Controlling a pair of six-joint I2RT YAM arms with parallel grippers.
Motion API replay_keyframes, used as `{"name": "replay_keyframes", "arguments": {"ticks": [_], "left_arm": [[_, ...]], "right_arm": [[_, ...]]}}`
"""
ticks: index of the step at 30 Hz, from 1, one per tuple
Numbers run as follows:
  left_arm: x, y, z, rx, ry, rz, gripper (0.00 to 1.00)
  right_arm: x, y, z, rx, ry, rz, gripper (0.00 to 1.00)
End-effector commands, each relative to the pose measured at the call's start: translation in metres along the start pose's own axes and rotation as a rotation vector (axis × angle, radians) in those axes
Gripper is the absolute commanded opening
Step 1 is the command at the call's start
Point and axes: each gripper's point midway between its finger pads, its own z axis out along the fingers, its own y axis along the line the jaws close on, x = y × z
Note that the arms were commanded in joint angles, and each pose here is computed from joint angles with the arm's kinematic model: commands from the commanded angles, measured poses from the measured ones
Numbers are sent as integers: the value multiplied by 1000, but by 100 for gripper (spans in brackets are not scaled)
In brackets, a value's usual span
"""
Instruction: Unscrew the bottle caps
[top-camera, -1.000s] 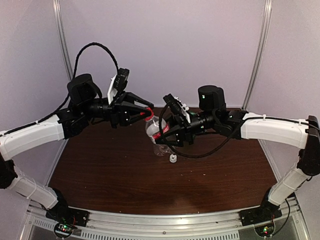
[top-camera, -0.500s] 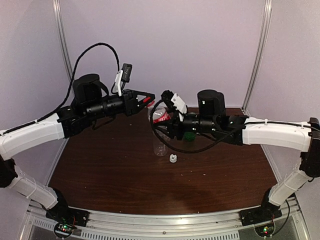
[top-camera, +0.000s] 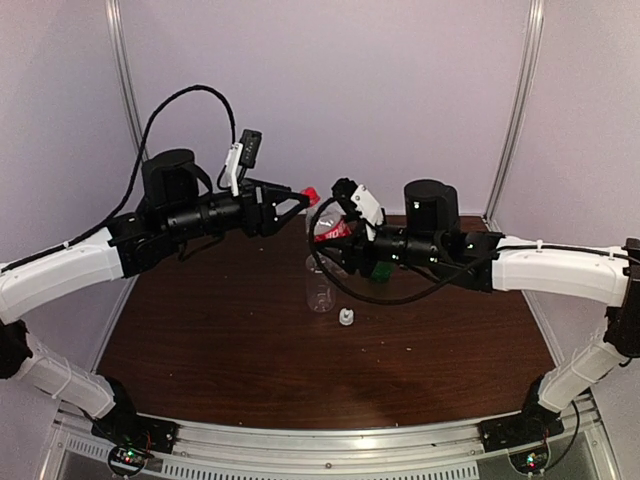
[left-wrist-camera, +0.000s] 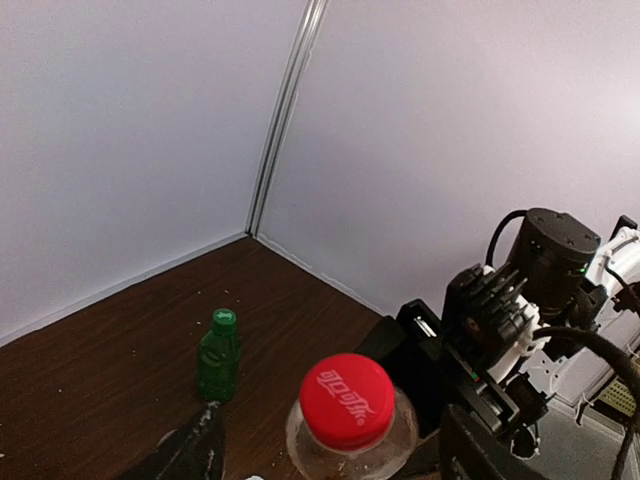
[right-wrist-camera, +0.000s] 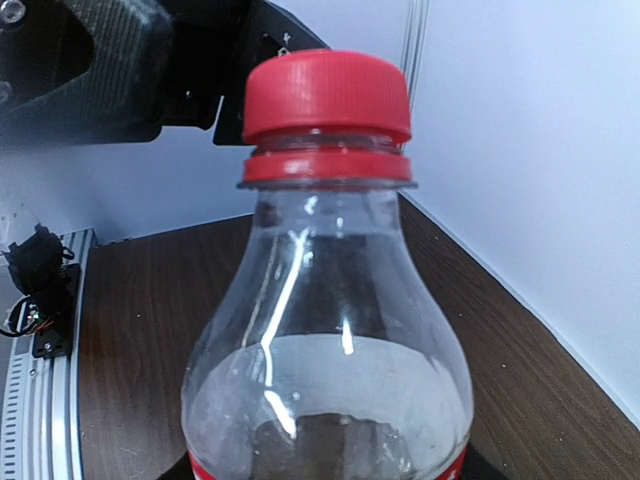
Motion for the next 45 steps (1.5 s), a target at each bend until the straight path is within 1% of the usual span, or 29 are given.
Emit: {"name": "replay_keyframes", "arguments": {"ticks": [1, 5, 9, 12, 16, 21, 31, 32, 36, 39, 41, 43, 44, 45], "left_arm": [[-20, -21, -23, 136, -60, 122, 77], [-20, -43, -37, 289, -60, 198, 81], [-14, -74, -52, 490, -59, 274, 82], [-10, -90, -61, 610, -66, 296, 82], [0, -98, -63, 699, -46, 291, 81], [8, -100, -61, 751, -30, 270, 73], [11, -98, -56, 771, -21, 233, 48], [11, -98, -56, 772, -22, 231, 44], [12, -96, -53, 758, -16, 219, 34], [11, -89, -47, 707, -11, 196, 26], [7, -83, -41, 651, -15, 178, 20], [1, -71, -33, 556, -18, 145, 18], [-2, -63, -28, 490, -20, 126, 17], [-5, -54, -22, 412, -19, 103, 17]], "right_arm": [[-12, 27, -16, -157, -40, -37, 53], [-15, 54, -24, -337, -49, -45, 54], [-21, 79, -33, -525, -55, -30, 55], [-24, 93, -37, -644, -54, -3, 55], [-28, 102, -41, -748, -62, 29, 55], [-31, 104, -43, -813, -75, 62, 55], [-32, 103, -41, -824, -79, 80, 54], [-33, 102, -41, -821, -79, 81, 55], [-33, 97, -37, -780, -78, 87, 54], [-33, 85, -29, -687, -71, 93, 53], [-33, 72, -23, -589, -64, 91, 53], [-32, 54, -15, -456, -55, 86, 53], [-31, 47, -14, -408, -51, 82, 53], [-29, 33, -10, -317, -47, 81, 53]]}}
